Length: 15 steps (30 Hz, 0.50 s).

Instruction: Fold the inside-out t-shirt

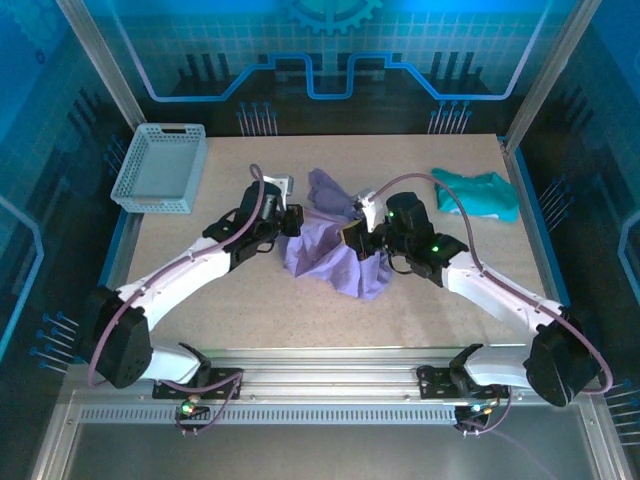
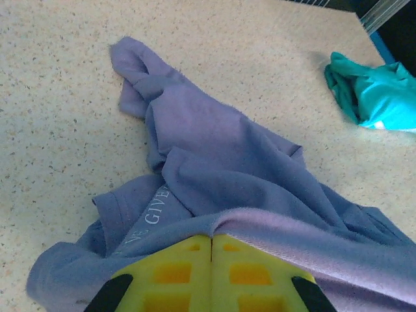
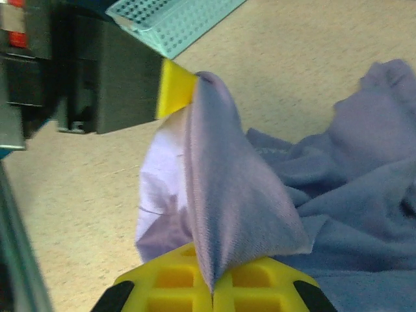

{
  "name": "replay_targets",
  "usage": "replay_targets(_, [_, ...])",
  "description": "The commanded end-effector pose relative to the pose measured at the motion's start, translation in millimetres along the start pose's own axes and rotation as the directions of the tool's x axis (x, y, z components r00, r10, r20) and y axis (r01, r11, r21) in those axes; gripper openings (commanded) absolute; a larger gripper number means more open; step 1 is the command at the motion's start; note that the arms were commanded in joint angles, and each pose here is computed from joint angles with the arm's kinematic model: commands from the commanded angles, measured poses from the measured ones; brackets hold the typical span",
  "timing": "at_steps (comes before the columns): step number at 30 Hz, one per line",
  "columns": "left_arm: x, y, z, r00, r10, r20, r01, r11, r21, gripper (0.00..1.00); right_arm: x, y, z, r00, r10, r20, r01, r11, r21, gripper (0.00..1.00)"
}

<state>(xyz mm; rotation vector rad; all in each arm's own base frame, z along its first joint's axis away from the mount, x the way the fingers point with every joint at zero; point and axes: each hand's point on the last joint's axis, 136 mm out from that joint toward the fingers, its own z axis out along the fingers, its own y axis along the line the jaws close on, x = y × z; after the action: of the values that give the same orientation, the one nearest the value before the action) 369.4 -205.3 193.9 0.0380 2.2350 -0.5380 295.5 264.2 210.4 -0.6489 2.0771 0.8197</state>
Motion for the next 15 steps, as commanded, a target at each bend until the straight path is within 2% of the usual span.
replay_targets(1, [3.8,12.3,-5.8,0.999,0.031,-0.014,-0.032,0.997,-0.066,0.18,9.7,5.1,2.9,0.993,0.117,-0.026,-0.120,0.986,-0.119,0.00])
replay_targets(4, [21.8,2.5,-20.3,0.999,0.049,-0.021,-0.049,0.999,-0.003,0.39,6.2,-0.3,7.7,0.985,0.168,-0.036,-0.171,0.976,-0.136,0.00])
replay_targets(9, [55.0,-11.1,-40.4,0.995,0.077,-0.057,-0.069,0.988,0.135,0.55,12.1,-5.5,13.1,0.980,0.188,-0.071,-0.196,0.972,-0.133,0.00])
replay_targets(10, [60.8,-13.8,-41.5,0.993,0.098,-0.067,-0.087,0.985,0.151,0.58,2.6,-4.5,11.3,0.982,0.182,-0.055,-0.188,0.973,-0.137,0.00])
replay_targets(15, [84.4,-33.9,-37.3,0.966,0.236,-0.104,-0.211,0.955,0.206,0.70,-0.5,-7.0,9.2,0.980,0.188,-0.065,-0.194,0.973,-0.125,0.00])
